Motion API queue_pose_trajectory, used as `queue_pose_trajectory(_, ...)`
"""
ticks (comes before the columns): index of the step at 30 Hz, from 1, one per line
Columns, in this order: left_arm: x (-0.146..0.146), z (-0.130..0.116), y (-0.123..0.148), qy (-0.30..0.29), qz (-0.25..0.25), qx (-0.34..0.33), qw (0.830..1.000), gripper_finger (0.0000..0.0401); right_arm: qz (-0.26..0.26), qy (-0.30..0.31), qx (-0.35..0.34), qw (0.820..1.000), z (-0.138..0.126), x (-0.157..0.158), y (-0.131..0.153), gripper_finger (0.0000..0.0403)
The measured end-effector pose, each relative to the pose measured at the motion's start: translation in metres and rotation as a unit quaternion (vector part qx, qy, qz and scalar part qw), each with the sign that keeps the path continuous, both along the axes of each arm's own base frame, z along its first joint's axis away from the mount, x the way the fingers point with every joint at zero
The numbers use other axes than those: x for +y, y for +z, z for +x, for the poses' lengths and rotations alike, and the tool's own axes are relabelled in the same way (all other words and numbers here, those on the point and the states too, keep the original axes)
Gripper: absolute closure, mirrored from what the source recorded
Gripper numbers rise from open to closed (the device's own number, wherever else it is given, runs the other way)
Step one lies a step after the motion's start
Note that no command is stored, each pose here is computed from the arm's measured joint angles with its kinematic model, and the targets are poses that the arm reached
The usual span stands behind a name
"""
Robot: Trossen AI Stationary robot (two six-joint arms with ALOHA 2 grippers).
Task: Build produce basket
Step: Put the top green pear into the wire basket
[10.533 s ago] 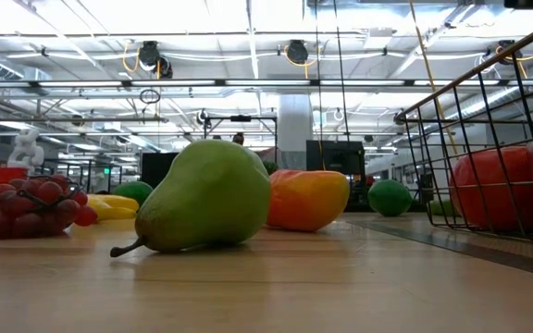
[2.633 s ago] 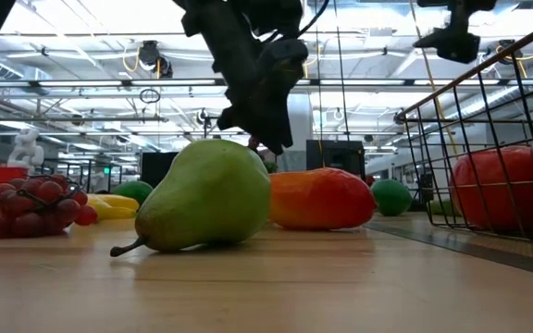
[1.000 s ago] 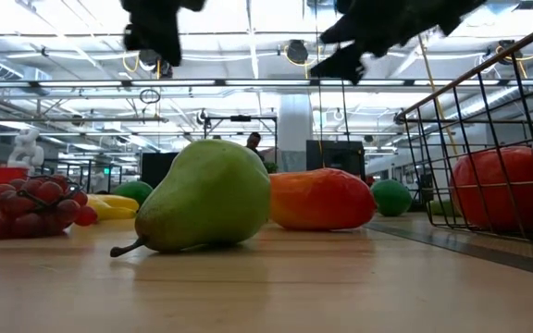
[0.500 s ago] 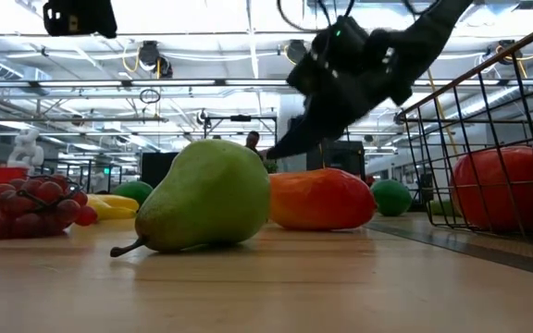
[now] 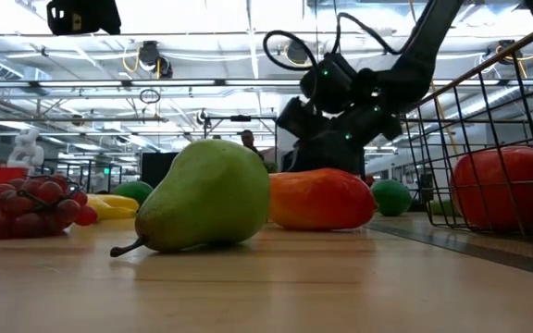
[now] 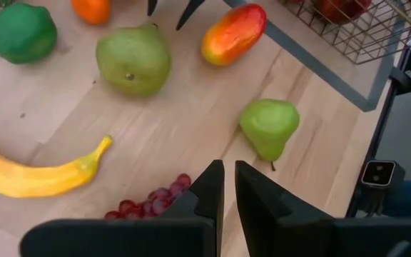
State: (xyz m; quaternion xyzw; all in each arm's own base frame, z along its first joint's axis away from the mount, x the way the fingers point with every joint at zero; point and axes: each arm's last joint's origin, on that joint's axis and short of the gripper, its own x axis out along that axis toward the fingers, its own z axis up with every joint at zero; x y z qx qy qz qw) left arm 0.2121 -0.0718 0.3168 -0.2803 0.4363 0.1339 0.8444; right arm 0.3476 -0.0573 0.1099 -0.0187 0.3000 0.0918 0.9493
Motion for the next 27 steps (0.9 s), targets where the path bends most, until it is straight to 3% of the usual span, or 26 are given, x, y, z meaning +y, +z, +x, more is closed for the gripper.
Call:
queue_pose_trajectory(16, 0.009, 0.005, 0.002, 0.008, -0.009, -0.011, 1.0, 0.0364, -0.002, 0.009, 0.018, 1.0, 0.016, 0.0, -0.021, 0.0264)
queue_pose_trajectory(27, 0.02, 0.011, 0.003, 0.03, -0.01, -0.027, 0.999, 0.0364, -0.007, 0.023, 0.032, 0.999, 0.016, 0.007, -0.023, 0.0324)
